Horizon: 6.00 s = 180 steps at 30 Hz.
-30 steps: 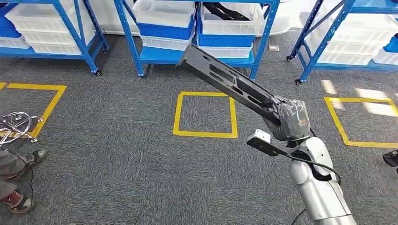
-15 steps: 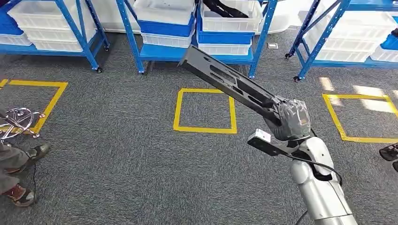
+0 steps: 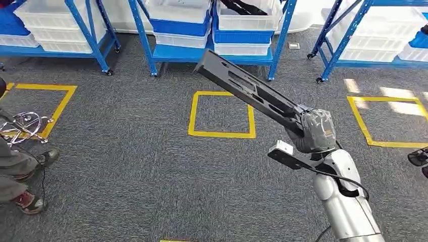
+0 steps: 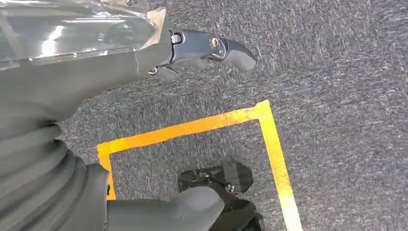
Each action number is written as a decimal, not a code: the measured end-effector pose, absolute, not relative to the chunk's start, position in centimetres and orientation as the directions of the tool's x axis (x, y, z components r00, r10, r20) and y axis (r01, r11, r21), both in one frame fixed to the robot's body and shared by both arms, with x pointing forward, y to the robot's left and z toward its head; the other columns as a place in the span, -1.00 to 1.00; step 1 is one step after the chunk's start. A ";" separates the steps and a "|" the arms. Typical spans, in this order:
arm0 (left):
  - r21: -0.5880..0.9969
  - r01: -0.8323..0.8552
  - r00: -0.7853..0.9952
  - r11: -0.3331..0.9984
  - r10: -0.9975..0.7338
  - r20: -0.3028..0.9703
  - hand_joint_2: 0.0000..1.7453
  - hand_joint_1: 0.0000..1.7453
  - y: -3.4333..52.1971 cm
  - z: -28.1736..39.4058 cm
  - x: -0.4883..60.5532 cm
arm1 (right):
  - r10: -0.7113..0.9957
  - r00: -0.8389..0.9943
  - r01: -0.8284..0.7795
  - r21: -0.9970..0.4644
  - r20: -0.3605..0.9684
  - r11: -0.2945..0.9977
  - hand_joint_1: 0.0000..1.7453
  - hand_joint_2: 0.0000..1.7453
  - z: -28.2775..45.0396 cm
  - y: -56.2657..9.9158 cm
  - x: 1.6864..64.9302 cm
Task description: Take the parts from the cabinet and place them on the table.
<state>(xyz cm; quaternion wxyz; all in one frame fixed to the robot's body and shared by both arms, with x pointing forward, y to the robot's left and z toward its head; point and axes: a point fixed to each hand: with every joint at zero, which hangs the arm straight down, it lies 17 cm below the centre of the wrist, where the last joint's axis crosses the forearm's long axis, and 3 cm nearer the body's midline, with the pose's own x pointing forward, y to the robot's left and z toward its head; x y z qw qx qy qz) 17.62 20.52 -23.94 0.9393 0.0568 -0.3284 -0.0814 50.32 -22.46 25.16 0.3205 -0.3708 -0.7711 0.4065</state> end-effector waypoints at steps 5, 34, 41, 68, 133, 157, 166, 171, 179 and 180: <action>0.160 0.116 0.771 0.980 -0.190 0.607 1.00 -1.00 20.5 -24.0 17.6 | 0.831 -0.521 0.310 -0.864 0.194 0.396 0.94 1.00 25.2 -22.4 50.3; 0.175 0.109 0.769 0.978 -0.195 0.609 1.00 -1.00 20.9 -24.0 17.5 | 0.832 -0.541 0.321 -0.885 0.120 0.336 0.94 1.00 25.7 -20.5 50.6; 0.181 0.100 0.773 0.978 -0.191 0.605 1.00 -1.00 21.3 -24.0 17.4 | 0.820 -0.558 0.312 -0.883 0.128 0.351 0.94 1.00 25.6 -20.0 50.3; 0.236 0.044 0.773 0.971 -0.182 0.607 1.00 -1.00 25.1 -24.0 18.5 | 0.783 -0.599 0.308 -0.854 0.167 0.418 0.94 1.00 24.1 -19.2 47.3; 0.199 0.126 0.783 0.972 -0.221 0.581 1.00 -1.00 22.1 -24.2 18.3 | 0.730 -0.673 0.314 -0.847 0.119 0.428 0.94 1.00 24.6 -14.1 44.8; 0.200 0.128 0.796 0.971 -0.221 0.564 1.00 -1.00 22.3 -24.4 18.0 | 0.731 -0.673 0.328 -0.839 0.116 0.435 0.94 1.00 25.6 -14.1 45.0; 0.156 0.162 0.871 0.974 -0.215 0.441 1.00 -1.00 21.9 -25.7 15.9 | 0.726 -0.678 0.324 -0.839 0.118 0.438 0.94 1.00 25.9 -13.8 45.2; 0.147 0.195 0.936 0.970 -0.229 0.268 1.00 -1.00 22.4 -27.0 11.9 | 0.718 -0.686 0.322 -0.837 0.116 0.443 0.94 1.00 26.5 -13.2 45.4; 0.151 0.199 0.946 0.968 -0.230 0.230 1.00 -1.00 22.8 -27.3 10.9 | 0.714 -0.690 0.305 -0.846 0.121 0.438 0.94 1.00 26.0 -13.0 45.5; 0.150 0.201 0.946 0.968 -0.231 0.229 1.00 -1.00 22.8 -27.3 10.8 | 0.714 -0.690 0.306 -0.846 0.120 0.438 0.94 1.00 26.1 -13.0 45.6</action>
